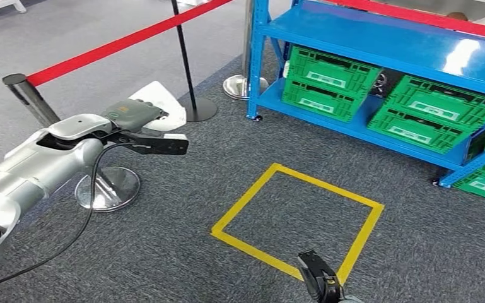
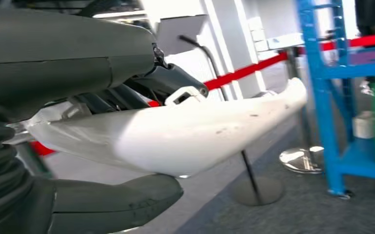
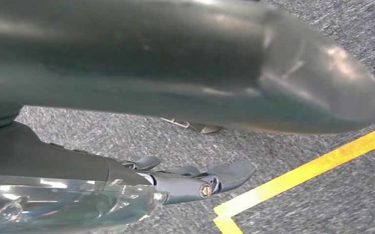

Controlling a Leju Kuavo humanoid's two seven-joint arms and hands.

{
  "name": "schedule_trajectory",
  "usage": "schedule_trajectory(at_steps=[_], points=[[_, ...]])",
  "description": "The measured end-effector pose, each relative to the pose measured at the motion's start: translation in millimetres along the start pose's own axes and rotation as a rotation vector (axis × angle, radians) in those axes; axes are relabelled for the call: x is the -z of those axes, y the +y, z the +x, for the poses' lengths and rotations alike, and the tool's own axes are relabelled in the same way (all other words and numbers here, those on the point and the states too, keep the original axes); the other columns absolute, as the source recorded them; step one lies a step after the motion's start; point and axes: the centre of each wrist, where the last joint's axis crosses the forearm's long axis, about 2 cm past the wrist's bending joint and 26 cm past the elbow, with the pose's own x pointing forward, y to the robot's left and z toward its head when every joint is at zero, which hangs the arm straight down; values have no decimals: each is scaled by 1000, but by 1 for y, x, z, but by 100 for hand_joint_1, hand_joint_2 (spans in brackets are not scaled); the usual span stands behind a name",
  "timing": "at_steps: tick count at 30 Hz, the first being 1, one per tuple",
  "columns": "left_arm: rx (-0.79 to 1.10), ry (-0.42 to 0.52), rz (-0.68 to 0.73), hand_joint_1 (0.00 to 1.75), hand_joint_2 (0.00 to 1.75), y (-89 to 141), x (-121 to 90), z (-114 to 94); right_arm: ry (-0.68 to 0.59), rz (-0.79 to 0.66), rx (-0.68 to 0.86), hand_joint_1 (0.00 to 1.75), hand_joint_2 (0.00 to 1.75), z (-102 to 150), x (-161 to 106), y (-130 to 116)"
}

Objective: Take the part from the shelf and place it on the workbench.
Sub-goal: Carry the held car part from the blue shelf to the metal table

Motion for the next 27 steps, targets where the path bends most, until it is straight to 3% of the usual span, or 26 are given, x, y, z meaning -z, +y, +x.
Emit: schedule_trajectory(at_steps=[27], points=[[8, -1, -2, 175, 175, 1, 0, 0, 1, 1, 1, 0, 0, 0, 0, 1]])
